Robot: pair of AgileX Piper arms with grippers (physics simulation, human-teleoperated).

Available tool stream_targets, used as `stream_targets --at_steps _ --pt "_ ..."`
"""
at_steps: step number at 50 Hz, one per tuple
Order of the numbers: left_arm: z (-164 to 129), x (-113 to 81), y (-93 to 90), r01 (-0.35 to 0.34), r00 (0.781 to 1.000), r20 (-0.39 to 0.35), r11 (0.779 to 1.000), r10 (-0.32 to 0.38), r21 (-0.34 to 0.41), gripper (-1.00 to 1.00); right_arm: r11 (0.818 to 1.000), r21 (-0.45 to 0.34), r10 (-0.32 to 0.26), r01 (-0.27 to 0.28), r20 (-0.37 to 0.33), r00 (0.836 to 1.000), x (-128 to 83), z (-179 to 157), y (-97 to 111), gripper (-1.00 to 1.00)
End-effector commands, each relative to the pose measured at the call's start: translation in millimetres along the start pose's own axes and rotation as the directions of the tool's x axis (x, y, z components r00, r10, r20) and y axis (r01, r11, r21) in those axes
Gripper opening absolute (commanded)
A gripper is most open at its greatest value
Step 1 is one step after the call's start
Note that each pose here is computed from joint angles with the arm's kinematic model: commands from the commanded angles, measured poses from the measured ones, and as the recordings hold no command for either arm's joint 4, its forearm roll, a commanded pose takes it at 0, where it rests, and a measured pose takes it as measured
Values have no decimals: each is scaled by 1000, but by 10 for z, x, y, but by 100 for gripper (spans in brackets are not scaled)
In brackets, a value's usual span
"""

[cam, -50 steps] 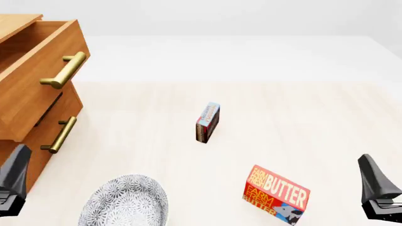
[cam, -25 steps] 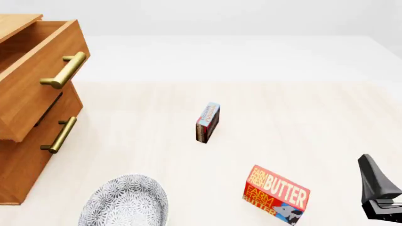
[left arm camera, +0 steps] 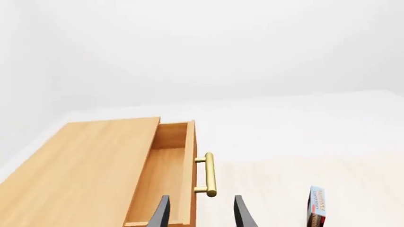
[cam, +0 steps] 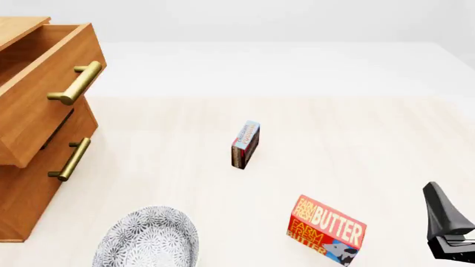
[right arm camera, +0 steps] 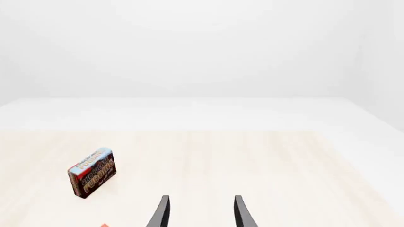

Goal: Put the chocolate pudding in the top drawer of the cabinet and close it.

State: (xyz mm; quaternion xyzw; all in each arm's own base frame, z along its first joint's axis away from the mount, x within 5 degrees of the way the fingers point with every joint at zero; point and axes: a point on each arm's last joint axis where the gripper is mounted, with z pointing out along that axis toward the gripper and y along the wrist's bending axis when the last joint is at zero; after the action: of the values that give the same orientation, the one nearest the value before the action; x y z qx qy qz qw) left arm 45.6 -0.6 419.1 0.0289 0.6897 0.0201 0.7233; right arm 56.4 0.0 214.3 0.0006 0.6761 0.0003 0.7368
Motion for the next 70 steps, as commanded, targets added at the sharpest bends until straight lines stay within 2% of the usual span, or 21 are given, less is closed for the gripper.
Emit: stream_targets --at_steps 1,8,10,13,17,19,23,26,29,37,43,47,49,58,62,70 --pt "366 -265 -9 -27 998 -63 999 30 40 100 1000 0 0 0 0 1000 0 0 0 100" --pt "545 -312 -34 -33 995 -96 997 40 67 100 1000 0 0 0 0 1000 0 0 0 100" --pt "636 -274 -37 -45 990 -130 997 53 68 100 1000 0 0 0 0 1000 0 0 0 100" --pt "692 -342 -30 -38 987 -156 997 47 65 100 1000 0 0 0 0 1000 0 0 0 100" --pt "766 -313 -4 -76 973 -215 996 86 54 100 1000 0 0 0 0 1000 0 0 0 100" --pt "778 -307 27 -66 967 -243 997 71 30 100 1000 0 0 0 0 1000 0 0 0 100" --pt "786 -335 24 -56 965 -255 998 62 32 100 1000 0 0 0 0 1000 0 0 0 100" --pt "799 -349 24 -20 961 -274 999 26 26 100 1000 0 0 0 0 1000 0 0 0 100" --pt "840 -259 33 1 946 -323 1000 3 12 100 1000 0 0 0 0 1000 0 0 0 100" --pt "967 -253 38 33 927 -373 999 -31 0 100 1000 0 0 0 0 1000 0 0 0 100" --pt "1047 -227 25 62 905 -422 998 -57 -3 100 1000 0 0 0 0 1000 0 0 0 100" --pt "1058 -227 69 67 894 -442 997 -75 -35 100 1000 0 0 0 0 1000 0 0 0 100" --pt "1086 -220 82 94 886 -451 994 -110 -57 100 1000 0 0 0 0 1000 0 0 0 100" --pt "1214 -184 98 85 858 -503 995 -104 -62 100 1000 0 0 0 0 1000 0 0 0 100" --pt "1286 -271 104 81 856 -508 995 -98 -57 100 1000 0 0 0 0 1000 0 0 0 100" --pt "1431 -232 97 84 841 -532 995 -99 -53 100 1000 0 0 0 0 1000 0 0 0 100"
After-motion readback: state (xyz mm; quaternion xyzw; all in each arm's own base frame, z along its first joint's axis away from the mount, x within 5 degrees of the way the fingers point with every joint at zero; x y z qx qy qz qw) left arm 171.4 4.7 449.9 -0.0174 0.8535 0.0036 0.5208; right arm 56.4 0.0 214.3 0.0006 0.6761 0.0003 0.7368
